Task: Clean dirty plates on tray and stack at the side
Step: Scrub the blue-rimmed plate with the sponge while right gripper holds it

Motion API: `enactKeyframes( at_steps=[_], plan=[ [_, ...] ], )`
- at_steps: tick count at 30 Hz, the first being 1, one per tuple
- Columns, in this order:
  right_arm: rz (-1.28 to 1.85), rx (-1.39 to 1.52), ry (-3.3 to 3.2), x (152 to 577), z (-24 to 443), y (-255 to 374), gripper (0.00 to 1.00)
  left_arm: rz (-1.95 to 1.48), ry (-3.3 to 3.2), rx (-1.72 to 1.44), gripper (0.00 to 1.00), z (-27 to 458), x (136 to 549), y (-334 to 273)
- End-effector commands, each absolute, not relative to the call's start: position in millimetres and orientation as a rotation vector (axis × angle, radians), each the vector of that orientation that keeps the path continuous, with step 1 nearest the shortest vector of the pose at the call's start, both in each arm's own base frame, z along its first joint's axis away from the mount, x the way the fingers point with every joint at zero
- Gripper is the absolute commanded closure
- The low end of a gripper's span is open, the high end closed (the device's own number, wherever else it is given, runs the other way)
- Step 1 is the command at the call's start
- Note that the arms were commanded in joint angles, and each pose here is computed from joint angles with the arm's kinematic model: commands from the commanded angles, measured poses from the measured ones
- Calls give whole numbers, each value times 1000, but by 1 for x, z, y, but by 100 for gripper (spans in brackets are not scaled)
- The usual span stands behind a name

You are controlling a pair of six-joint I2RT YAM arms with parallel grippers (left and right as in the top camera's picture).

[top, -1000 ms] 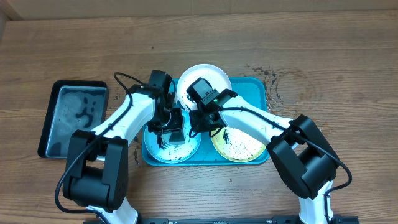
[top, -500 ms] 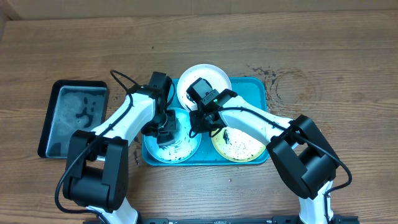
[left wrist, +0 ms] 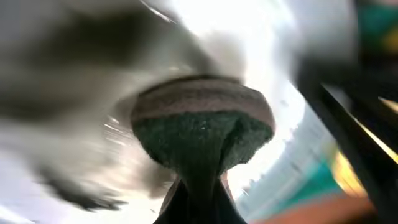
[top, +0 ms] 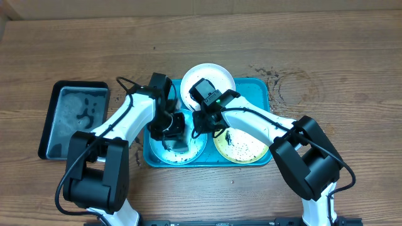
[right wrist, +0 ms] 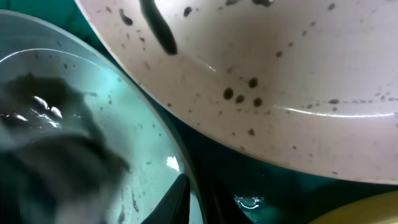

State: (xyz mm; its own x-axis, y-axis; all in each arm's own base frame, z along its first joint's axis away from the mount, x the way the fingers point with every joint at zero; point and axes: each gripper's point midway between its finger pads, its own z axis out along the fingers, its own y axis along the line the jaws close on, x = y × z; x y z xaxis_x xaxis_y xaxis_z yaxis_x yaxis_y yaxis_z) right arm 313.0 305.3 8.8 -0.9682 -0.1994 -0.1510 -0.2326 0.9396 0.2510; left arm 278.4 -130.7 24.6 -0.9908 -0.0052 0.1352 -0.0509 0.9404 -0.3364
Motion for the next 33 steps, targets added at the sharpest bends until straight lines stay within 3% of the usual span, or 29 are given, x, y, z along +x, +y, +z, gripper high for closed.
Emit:
enactKeyframes(
  at_steps=[1, 3, 9, 15, 22, 29, 33],
  plan=[
    [389, -324, 2975, 316, 5, 304, 87, 705, -2881, -77, 96, 31, 265, -152],
    [392, -324, 2971, 317, 5, 305, 87, 624, -2890, -62, 96, 16, 257, -142],
    [394, -324, 2968, 317, 5, 305, 87, -173, -3004, 427, 96, -30, 246, -49],
    [397, -324, 2964, 318, 5, 306, 87, -586, -3026, 739, 96, -22, 253, -4],
    [377, -320, 2959, 319, 5, 303, 87, -878, -3066, 754, 96, -1, 269, 24],
    [378, -320, 2960, 319, 5, 304, 87, -870, -3149, 710, 96, 23, 304, 18],
    [378, -320, 2959, 320, 5, 304, 88, -385, -3222, 427, 96, 22, 324, -34]
  ],
)
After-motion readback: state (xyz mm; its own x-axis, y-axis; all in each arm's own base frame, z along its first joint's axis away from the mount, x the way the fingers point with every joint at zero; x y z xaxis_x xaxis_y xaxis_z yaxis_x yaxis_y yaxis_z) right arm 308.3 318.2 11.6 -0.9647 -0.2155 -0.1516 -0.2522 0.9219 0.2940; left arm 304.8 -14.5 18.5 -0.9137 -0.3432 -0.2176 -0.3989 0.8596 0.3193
